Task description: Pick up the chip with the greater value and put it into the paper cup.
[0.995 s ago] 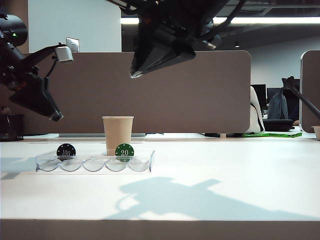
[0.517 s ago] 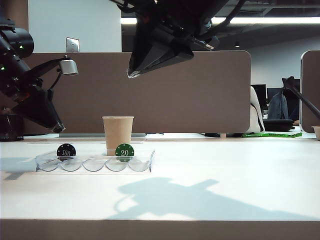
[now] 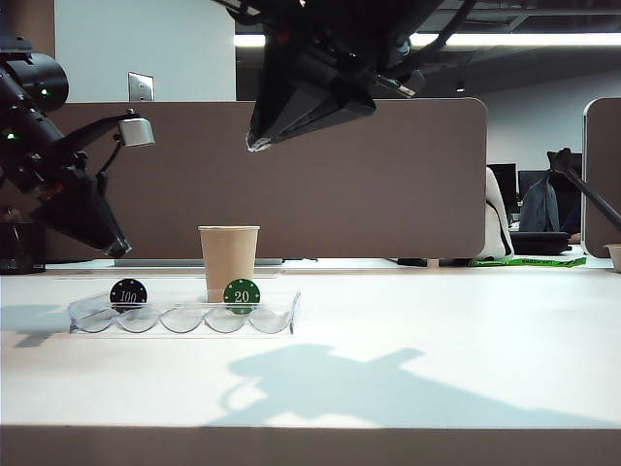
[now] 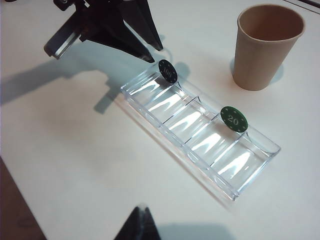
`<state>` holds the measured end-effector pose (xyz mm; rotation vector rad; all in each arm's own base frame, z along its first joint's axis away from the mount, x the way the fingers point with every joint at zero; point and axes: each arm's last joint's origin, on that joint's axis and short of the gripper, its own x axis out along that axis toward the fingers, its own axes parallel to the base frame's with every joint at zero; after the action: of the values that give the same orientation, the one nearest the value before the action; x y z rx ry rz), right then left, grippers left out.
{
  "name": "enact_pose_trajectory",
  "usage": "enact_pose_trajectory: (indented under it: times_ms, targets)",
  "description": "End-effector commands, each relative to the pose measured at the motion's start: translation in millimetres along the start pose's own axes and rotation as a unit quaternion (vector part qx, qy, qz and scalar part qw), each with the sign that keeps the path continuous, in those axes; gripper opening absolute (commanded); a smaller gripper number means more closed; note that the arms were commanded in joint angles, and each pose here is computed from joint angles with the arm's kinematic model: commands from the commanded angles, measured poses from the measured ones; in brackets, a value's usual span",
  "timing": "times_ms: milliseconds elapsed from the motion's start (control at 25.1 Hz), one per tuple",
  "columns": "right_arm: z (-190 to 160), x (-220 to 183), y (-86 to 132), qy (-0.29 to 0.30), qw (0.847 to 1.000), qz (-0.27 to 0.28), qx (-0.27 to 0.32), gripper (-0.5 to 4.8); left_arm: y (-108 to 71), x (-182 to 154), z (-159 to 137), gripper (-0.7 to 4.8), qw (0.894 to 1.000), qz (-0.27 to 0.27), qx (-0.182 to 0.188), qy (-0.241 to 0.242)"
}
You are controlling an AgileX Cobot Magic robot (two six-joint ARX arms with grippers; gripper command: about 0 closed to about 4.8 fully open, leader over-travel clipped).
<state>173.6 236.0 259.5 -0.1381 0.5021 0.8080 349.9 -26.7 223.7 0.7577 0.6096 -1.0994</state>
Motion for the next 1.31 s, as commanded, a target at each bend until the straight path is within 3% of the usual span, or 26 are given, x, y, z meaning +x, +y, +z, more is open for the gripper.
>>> enact_pose_trajectory:
  times_ms: [40, 1313]
  targets:
    - [2.1, -0.6, 0.3, -0.007, 1.000, -0.001, 0.002, -0.06, 2.5, 0.2, 1.3, 1.02, 1.000, 0.002, 0.003, -0.005]
    - [-1.0, 4.5, 0.4, 0.002, 1.000, -0.002, 0.002, -0.06, 5.6, 16.5, -5.4, 1.02, 1.000, -0.016, -0.007, 0.000]
